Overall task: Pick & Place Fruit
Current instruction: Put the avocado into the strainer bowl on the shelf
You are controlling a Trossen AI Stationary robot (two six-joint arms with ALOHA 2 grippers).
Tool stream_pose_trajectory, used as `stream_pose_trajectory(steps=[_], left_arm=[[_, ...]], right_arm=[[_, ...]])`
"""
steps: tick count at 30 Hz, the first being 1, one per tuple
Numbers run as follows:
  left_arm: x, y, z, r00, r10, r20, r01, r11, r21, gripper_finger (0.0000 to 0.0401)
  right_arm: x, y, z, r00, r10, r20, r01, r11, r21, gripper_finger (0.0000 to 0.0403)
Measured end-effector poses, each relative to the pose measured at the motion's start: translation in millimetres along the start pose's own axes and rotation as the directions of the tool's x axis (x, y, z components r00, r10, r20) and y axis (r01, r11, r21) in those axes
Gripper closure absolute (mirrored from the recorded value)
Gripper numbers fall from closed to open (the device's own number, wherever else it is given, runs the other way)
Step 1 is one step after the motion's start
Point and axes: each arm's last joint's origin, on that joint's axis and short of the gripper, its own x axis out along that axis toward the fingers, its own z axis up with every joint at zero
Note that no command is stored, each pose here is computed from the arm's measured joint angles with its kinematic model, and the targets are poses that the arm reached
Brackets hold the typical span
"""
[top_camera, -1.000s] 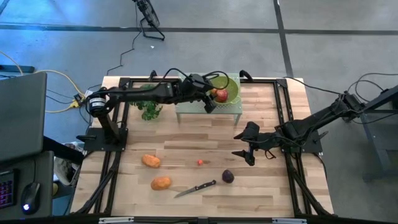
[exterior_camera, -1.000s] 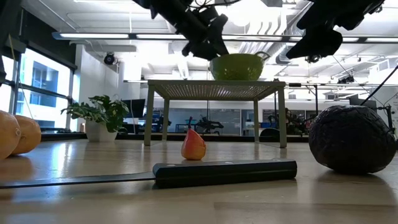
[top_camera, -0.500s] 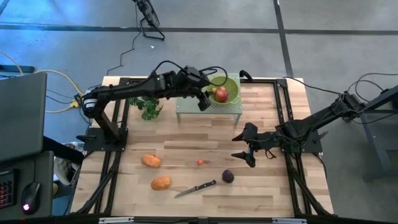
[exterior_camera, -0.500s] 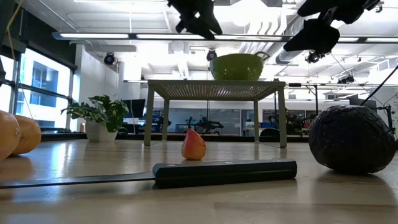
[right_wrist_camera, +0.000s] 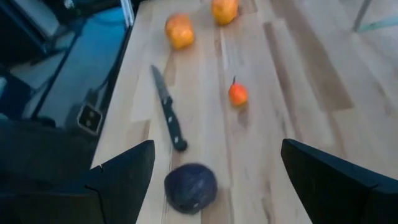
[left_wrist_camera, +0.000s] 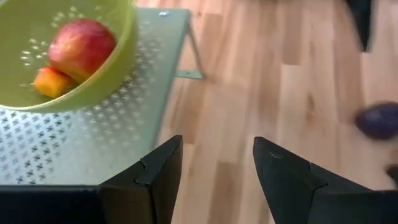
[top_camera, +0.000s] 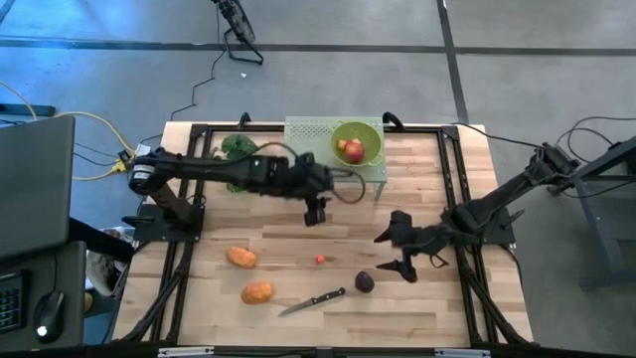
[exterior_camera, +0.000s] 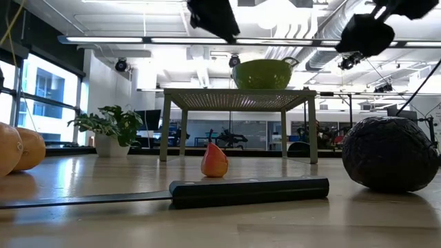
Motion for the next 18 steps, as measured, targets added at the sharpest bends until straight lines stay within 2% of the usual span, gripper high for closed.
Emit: stream_pose_trajectory(steps=[7,18], left_arm=[[-1,-41,-20,0.999,0.008,-0.031,-0.007,0.999,0.035,0.0210],[0,-76,-50,0.994,-0.023,-0.102,0.024,1.000,0.007,0.0210]], right_arm=[[20,11,-19,0.995,-0.008,-0.099,0.003,0.998,-0.058,0.0059],[44,21,-32,0.992,-0.003,-0.128,-0.016,0.989,-0.144,0.0059]])
